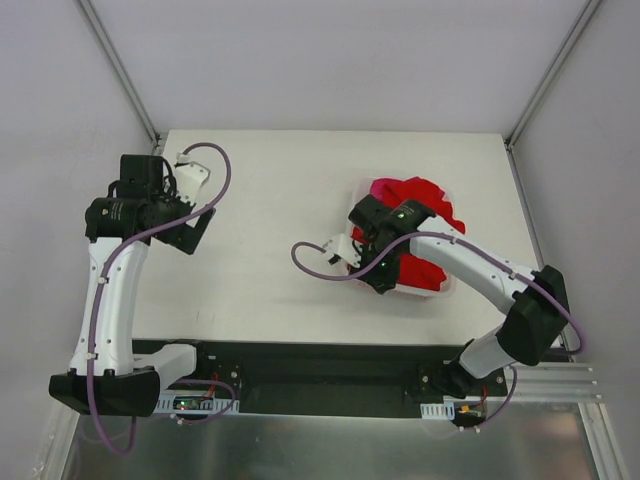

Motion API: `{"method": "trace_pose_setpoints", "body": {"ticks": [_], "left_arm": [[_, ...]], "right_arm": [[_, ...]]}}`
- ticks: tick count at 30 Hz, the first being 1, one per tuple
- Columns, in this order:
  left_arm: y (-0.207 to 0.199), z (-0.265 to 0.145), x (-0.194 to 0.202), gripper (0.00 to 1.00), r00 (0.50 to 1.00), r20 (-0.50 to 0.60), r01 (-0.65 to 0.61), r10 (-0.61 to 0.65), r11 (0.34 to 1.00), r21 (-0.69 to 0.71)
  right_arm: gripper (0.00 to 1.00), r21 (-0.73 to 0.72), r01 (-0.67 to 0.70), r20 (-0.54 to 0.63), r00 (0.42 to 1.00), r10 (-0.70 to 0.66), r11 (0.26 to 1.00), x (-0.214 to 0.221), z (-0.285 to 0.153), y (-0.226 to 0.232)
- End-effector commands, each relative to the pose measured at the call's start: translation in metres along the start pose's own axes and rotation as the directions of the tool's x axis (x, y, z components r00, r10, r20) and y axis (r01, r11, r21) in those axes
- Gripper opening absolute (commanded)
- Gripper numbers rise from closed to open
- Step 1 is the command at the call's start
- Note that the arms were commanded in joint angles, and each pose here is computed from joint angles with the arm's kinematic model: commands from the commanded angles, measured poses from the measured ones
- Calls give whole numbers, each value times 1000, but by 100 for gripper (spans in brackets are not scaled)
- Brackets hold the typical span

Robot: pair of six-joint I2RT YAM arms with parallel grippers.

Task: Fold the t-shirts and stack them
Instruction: Grab crumpled tshirt from bin with the right arm

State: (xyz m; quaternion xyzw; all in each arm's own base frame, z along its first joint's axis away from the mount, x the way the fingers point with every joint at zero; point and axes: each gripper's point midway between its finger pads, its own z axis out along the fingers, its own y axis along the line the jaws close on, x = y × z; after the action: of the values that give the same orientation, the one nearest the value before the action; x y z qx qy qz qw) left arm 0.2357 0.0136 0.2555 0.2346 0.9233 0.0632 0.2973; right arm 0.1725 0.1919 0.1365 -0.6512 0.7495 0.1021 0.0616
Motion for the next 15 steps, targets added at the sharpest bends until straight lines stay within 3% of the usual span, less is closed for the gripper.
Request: {"method": "trace_pose_setpoints", "body": {"ticks": [1, 15], "left_arm": [[10, -19, -12, 99, 999, 40, 11, -9, 999, -37], [22, -42, -27, 99, 995, 99, 5, 5, 995, -96]], "right_arm": [[1, -5, 43, 146, 988, -42, 999, -54, -7, -3], [1, -9, 198, 211, 958, -192, 980, -155, 17, 14]]}}
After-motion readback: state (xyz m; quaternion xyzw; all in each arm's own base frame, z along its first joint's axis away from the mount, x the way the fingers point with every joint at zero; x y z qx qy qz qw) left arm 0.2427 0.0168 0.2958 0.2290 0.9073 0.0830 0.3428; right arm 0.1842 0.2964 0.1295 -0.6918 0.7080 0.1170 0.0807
